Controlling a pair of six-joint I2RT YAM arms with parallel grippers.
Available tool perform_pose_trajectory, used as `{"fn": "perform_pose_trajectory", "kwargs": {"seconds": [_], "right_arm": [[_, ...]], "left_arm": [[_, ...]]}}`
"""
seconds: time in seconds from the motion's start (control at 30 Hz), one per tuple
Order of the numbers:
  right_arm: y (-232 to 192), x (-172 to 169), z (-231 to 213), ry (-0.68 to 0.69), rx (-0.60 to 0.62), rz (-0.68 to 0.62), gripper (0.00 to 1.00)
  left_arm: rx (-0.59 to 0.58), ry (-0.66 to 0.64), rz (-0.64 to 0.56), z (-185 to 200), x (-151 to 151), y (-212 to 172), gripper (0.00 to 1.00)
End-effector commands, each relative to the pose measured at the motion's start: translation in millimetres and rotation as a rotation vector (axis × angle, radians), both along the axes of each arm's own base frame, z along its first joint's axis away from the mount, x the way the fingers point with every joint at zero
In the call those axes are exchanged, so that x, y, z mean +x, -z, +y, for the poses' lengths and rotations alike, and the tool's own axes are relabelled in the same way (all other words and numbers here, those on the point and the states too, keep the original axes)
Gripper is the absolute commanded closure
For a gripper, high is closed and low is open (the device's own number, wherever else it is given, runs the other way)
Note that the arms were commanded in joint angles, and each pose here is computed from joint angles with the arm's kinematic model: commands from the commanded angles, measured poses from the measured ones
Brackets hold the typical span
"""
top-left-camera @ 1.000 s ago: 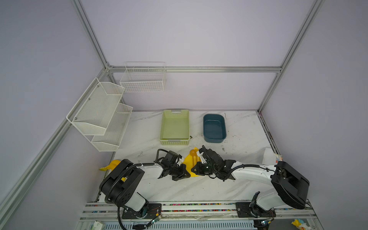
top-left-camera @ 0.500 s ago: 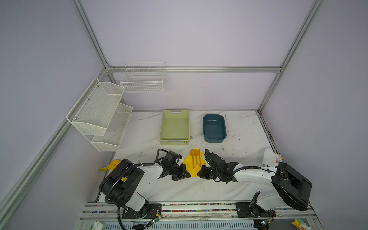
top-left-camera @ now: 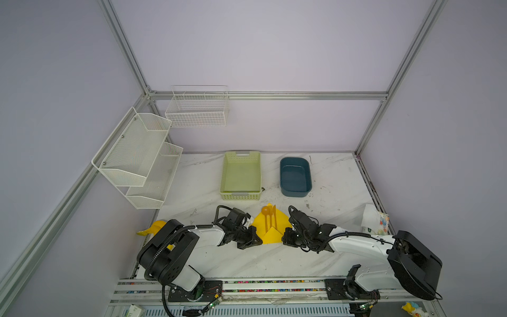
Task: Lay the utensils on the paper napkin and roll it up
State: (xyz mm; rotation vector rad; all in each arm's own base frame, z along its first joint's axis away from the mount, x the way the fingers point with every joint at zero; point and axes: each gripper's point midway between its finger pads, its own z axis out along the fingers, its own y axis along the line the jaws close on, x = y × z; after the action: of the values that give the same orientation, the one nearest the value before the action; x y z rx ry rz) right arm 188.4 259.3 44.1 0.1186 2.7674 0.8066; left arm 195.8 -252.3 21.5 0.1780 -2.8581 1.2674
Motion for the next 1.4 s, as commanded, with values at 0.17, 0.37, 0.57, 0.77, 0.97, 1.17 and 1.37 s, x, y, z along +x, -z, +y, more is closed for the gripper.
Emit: {"fn": "perform_pose_trajectory", "kwargs": {"seconds": [0.17, 0.37, 0.57, 0.77, 0.97, 1.17, 1.37], "right_arm": [[9.4, -1.2, -8.1, -0.008, -0.048, 0.016, 0.93], [10.4, 2.5, -0.7, -0.053, -0.054, 0.004, 0.93], [11.5, 5.3, 2.9, -0.066, -0.06, 0.002, 0.93], [3.6, 10.2, 7.8, -0.077, -0.046, -0.02, 0.93], [4.1, 10.9, 8.8, -0.08, -0.045, -0.017, 0.93], [19.2, 8.3, 5.8, -0.088, -0.076, 0.009, 0.92], [32.4, 4.2, -1.4, -0.082, -0.108, 0.038, 0.93]], "left_arm": [[0.064, -0.011, 0.006, 4.1, 4.7, 6.9, 1.0], [0.065, -0.01, 0.007, 4.0, 4.7, 7.4, 1.0], [0.066, -0.012, 0.007, 4.5, 4.3, 7.1, 1.0], [0.069, -0.013, 0.009, 5.0, 4.0, 7.4, 1.0], [0.071, -0.014, 0.008, 5.4, 4.0, 7.3, 1.0], [0.073, -0.015, 0.008, 5.8, 3.9, 7.0, 1.0], [0.076, -0.017, 0.006, 6.6, 3.9, 5.5, 1.0]]}}
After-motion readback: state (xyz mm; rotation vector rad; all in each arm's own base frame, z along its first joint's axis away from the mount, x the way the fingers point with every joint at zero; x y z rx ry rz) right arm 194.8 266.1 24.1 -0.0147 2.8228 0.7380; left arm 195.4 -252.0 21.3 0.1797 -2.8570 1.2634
